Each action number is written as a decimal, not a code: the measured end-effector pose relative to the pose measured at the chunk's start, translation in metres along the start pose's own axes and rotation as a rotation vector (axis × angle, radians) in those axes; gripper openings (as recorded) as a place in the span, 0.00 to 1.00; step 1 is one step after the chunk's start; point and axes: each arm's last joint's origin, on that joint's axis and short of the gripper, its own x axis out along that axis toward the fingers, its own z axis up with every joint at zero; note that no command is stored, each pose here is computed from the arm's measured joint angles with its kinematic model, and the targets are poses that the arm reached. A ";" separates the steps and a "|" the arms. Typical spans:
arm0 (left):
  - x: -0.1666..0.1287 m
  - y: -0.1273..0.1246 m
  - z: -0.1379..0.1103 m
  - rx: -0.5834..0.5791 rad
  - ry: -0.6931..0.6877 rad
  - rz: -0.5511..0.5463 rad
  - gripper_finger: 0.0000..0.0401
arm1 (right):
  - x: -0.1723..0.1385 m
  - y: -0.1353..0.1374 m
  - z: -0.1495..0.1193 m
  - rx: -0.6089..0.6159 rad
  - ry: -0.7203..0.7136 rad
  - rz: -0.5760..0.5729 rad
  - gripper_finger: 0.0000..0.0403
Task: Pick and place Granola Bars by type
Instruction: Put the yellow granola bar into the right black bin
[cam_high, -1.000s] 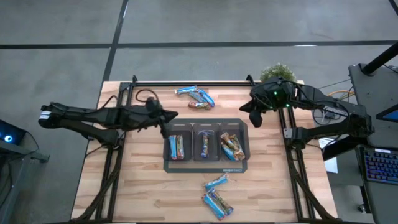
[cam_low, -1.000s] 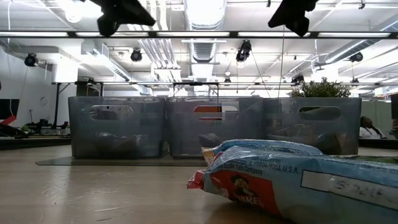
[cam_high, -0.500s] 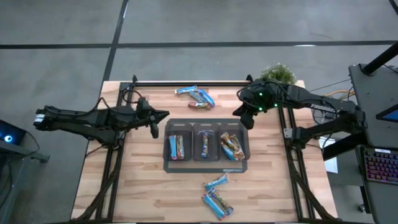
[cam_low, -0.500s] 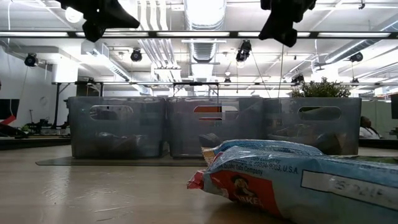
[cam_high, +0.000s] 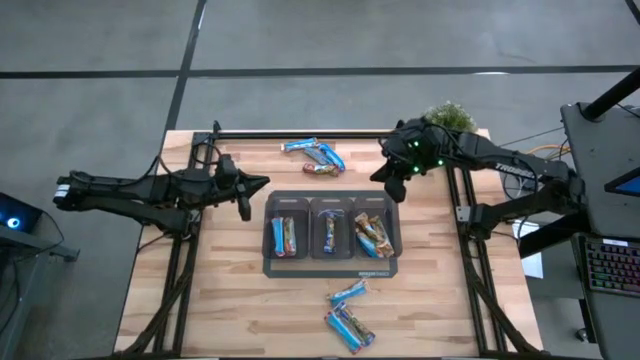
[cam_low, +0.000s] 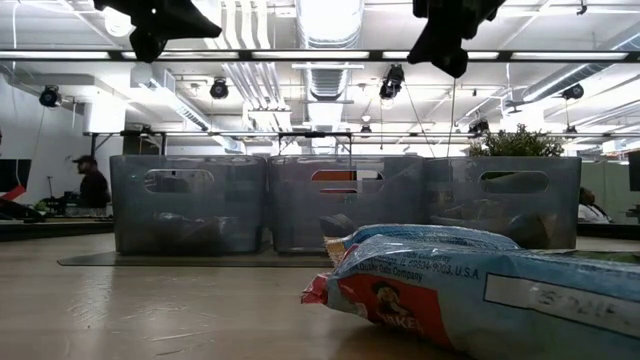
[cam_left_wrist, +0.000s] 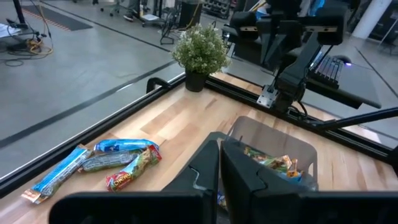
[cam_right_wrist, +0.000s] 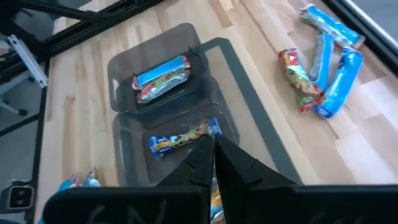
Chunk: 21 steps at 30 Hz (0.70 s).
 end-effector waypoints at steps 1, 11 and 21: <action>0.000 0.000 0.000 -0.004 -0.002 -0.001 0.00 | 0.000 -0.002 0.000 -0.001 -0.003 -0.003 0.02; -0.001 0.000 0.001 0.003 -0.008 -0.003 0.00 | -0.006 -0.020 0.005 -0.016 -0.022 0.018 0.02; -0.002 0.001 0.002 -0.020 -0.013 -0.005 0.00 | -0.011 -0.026 0.009 -0.069 -0.070 0.040 0.02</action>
